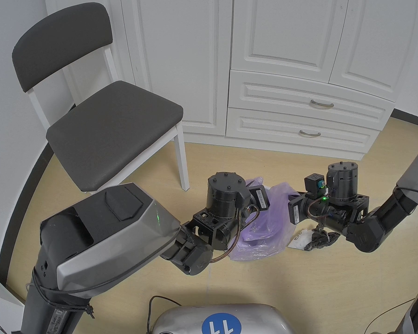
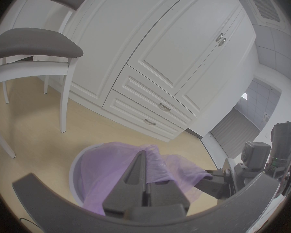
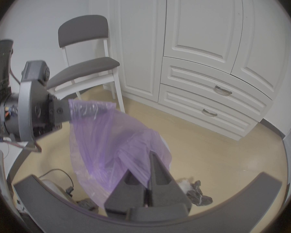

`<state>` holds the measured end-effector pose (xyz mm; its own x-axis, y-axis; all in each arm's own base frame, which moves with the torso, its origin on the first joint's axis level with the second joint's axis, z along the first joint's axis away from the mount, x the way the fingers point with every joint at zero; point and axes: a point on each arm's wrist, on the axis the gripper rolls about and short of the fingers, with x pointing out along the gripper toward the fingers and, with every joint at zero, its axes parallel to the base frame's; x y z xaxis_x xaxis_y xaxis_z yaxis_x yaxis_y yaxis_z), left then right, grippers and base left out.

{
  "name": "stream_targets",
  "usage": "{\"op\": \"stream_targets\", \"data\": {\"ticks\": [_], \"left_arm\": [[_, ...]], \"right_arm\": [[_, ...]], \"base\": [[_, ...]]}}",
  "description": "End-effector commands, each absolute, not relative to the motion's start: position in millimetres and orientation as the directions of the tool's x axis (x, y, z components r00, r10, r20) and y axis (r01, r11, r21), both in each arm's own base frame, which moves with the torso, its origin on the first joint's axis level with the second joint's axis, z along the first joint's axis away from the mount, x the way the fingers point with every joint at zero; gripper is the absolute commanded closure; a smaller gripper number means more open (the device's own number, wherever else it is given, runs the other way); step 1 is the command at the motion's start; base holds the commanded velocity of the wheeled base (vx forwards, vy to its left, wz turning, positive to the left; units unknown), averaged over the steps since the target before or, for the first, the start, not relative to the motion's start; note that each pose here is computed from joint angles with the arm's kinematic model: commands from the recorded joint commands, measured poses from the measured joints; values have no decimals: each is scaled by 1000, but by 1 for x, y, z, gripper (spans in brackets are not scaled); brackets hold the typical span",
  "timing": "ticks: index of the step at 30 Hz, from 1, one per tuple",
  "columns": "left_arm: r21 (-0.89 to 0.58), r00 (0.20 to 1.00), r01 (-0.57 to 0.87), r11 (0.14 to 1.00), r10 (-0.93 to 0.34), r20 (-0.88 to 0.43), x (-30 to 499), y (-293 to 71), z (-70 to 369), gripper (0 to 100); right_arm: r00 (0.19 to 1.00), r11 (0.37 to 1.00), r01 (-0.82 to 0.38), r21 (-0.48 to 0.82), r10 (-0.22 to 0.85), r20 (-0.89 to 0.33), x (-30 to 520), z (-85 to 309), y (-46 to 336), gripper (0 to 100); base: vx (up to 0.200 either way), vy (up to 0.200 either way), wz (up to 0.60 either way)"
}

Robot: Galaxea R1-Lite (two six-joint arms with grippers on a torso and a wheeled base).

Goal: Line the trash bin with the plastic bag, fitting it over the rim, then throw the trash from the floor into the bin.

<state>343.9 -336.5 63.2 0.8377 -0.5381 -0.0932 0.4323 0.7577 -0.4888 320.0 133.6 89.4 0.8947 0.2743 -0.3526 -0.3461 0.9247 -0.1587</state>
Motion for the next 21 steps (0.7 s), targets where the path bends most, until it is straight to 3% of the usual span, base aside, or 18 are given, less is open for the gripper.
{"op": "stream_targets", "data": {"ticks": [1, 8, 21], "left_arm": [[-493, 844, 422, 761, -528, -93, 348, -334, 62, 100], [-495, 846, 423, 759, -526, -82, 346, -331, 70, 100], [-489, 838, 422, 763, -534, -111, 347, -334, 56, 100]], "right_arm": [[887, 924, -366, -112, 310, -342, 334, 69, 145, 100], [889, 920, -387, -60, 355, -290, 345, 46, 167, 100], [895, 932, -357, -62, 323, -307, 355, 39, 159, 100]], "base": [[0, 0, 0], [0, 0, 0], [0, 0, 0]]}}
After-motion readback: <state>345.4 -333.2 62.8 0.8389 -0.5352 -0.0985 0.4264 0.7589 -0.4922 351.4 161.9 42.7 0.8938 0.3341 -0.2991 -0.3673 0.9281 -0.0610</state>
